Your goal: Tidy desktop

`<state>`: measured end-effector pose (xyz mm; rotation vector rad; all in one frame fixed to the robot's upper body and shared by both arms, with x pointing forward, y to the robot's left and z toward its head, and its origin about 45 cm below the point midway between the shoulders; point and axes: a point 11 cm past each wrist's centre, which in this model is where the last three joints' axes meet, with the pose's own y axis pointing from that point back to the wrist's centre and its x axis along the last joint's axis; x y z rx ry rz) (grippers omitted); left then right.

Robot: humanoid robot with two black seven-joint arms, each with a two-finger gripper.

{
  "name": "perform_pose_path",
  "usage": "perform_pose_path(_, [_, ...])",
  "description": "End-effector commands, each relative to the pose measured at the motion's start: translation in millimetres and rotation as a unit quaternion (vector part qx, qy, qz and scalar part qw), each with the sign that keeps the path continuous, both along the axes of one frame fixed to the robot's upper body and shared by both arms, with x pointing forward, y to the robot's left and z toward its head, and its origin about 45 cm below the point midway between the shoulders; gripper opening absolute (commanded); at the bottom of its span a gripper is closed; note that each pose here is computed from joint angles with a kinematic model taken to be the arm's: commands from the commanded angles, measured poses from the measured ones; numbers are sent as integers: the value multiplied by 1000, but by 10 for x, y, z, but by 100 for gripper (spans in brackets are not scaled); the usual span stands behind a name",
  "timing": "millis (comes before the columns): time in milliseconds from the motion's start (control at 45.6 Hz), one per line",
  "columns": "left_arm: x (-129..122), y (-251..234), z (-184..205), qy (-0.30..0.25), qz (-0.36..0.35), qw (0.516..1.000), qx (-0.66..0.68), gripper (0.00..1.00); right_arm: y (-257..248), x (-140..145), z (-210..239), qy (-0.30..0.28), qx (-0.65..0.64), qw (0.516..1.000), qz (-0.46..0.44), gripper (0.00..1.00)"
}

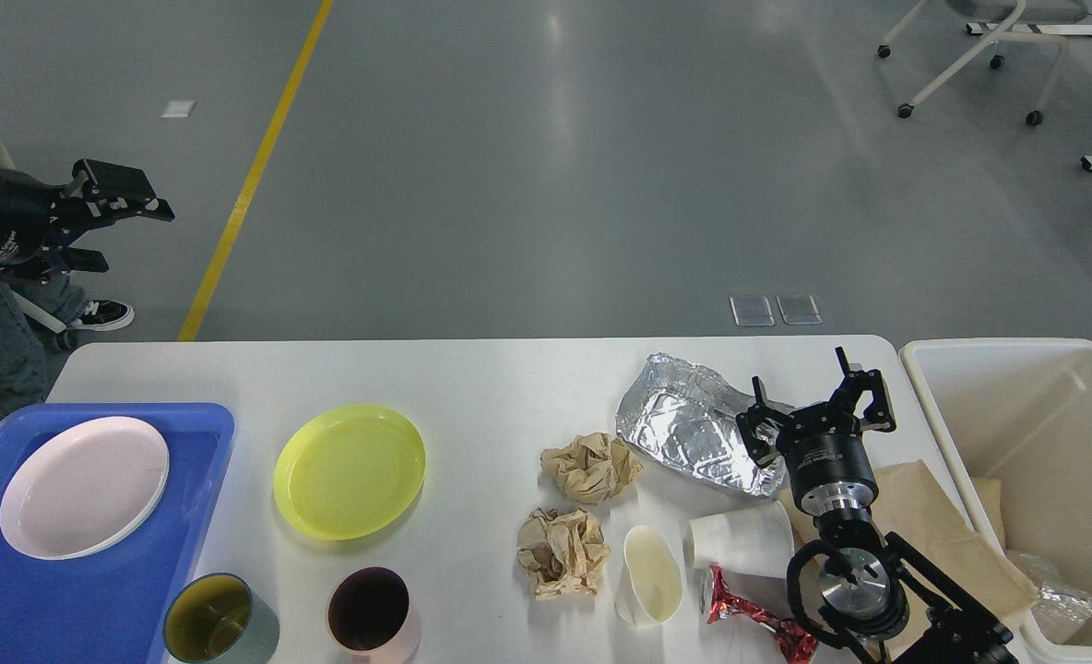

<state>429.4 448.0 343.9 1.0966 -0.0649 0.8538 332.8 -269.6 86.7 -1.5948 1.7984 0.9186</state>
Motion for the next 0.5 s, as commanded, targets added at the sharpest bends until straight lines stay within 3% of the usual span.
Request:
perform_pose_path(0, [-145,-339,282,45,-52,997,25,97,1,0,-1,0,0,1000,1,100])
perform_pose_path(197, [-163,-1054,695,138,-155,978,30,97,0,0,0,0,0,1000,0,100])
perform_pose_path(329, [-122,-1325,851,134,-183,972,64,97,0,0,0,0,0,1000,0,100])
perform_pose_path(482, [-242,-1571,1077,131,-209,966,81,96,-3,-2,-4,1,0,1000,0,100])
